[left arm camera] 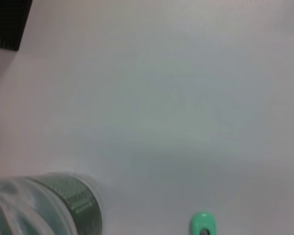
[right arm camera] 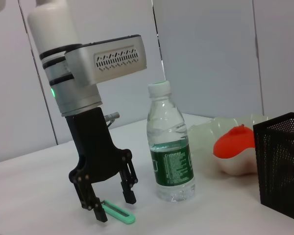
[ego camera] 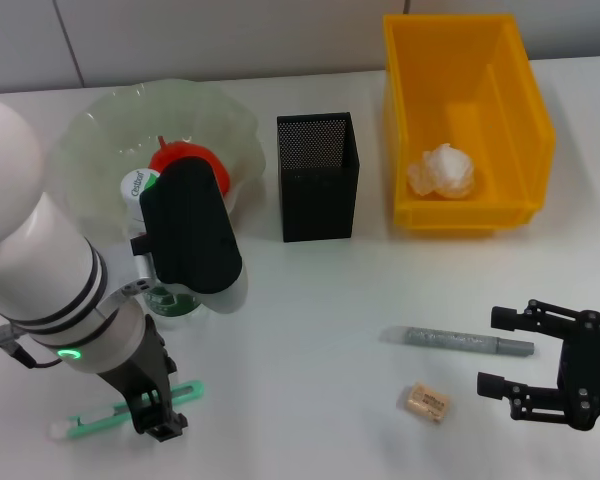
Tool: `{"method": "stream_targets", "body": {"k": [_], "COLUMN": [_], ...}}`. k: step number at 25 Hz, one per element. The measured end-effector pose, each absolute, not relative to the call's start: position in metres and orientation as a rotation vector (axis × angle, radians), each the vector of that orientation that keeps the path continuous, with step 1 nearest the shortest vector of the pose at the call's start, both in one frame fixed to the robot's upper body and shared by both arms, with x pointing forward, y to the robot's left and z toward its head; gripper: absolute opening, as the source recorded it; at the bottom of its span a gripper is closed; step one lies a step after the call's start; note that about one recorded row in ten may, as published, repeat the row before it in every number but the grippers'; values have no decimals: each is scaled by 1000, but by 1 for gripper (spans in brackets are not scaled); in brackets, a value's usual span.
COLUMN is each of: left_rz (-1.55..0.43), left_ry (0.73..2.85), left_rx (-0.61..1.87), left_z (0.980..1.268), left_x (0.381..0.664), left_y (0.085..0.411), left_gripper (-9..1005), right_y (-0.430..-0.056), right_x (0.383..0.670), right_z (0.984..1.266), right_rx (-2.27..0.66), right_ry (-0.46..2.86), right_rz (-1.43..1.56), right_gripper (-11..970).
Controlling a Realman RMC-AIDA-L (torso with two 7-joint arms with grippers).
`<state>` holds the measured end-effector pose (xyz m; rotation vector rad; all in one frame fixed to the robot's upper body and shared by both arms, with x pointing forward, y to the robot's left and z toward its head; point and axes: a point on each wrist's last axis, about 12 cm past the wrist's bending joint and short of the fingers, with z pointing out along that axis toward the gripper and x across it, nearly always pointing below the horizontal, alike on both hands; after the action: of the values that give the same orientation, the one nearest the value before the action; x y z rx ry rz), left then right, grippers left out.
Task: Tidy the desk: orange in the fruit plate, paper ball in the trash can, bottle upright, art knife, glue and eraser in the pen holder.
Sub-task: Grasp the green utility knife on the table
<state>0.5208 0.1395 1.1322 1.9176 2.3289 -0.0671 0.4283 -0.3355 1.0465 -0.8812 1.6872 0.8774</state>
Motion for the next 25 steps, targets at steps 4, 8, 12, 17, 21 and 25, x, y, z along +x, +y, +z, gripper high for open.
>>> {"method": "stream_targets", "body": {"k": [4, 8, 12, 17, 21, 25], "left_rz": [-65, -58, -54, -52, -51, -51], "left_ry": [2324, 2312, 2307, 2303, 2301, 2308], "left_rx": [1922, 1934, 1937, 1938, 1939, 1942], "left_z": [1132, 1132, 1133, 1134, 1133, 1132], "left_x": [521, 521, 521, 522, 522, 522], "left_y": [138, 136, 135, 135, 134, 135], "left_gripper": [592, 591, 590, 423, 425, 424], "right_y": [-335, -335, -336, -336, -336, -335], "right_x": [428, 428, 428, 428, 427, 427], "right_z": [1046, 1047, 1047, 1047, 1047, 1047], "right_rx": [-881, -881, -879, -879, -880, -881], "right_ry": [1688, 1685, 1682, 1681, 1683, 1683], "right_rz": [878, 881, 881, 882, 883, 884], "right_gripper": [798, 798, 798, 798, 798, 798]}}
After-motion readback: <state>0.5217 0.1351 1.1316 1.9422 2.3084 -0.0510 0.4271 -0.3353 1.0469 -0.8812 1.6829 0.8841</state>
